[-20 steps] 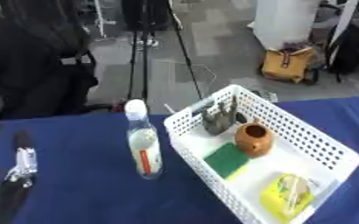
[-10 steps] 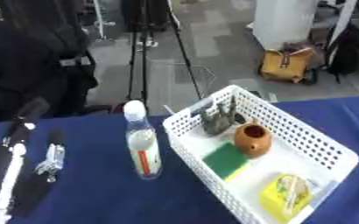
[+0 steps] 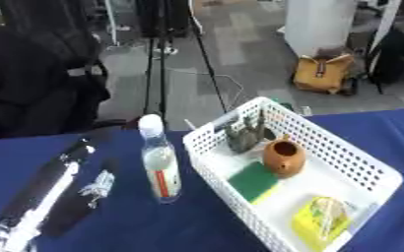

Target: Pick up objects on the table and place them in the box.

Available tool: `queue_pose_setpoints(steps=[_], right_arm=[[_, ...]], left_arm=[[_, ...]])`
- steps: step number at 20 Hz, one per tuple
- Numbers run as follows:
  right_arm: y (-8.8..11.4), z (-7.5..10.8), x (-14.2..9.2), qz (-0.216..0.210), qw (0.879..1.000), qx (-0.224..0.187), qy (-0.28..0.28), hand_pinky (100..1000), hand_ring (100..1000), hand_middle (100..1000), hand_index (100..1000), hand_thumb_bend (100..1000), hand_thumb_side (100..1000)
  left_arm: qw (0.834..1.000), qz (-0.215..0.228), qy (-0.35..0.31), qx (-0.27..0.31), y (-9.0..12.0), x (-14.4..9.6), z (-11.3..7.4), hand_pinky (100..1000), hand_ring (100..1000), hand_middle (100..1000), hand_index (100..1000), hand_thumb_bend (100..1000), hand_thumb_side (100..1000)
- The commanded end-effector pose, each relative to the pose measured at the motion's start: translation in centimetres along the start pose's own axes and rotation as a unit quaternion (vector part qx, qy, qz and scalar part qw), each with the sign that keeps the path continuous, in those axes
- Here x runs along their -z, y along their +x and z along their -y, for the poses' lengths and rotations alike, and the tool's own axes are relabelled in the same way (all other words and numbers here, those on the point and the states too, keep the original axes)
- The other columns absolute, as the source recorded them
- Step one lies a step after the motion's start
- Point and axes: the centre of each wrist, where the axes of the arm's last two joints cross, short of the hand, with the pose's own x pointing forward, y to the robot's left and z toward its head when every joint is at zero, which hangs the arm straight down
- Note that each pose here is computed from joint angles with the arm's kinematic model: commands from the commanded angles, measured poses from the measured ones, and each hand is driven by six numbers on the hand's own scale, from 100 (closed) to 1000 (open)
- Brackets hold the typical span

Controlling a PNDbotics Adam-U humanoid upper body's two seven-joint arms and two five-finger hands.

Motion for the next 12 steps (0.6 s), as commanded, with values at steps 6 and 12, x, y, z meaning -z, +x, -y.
queue_pose_setpoints(steps=[6,12], right_arm=[[0.3,0.1,0.4,0.008,1.000,0.006,-0.001,648,556,642,750,100,822],[0.4,0.0,0.4,0.008,1.000,0.009,0.000,647,555,638,741,100,816]], left_arm=[[1.000,0.020,0.006,0.006,-0.7,0.9,-0.2,1000,1000,1000,1000,100,978],[1.000,0.008,0.012,-0.017,-0.9,1.4,0.6,1000,1000,1000,1000,134,1000]])
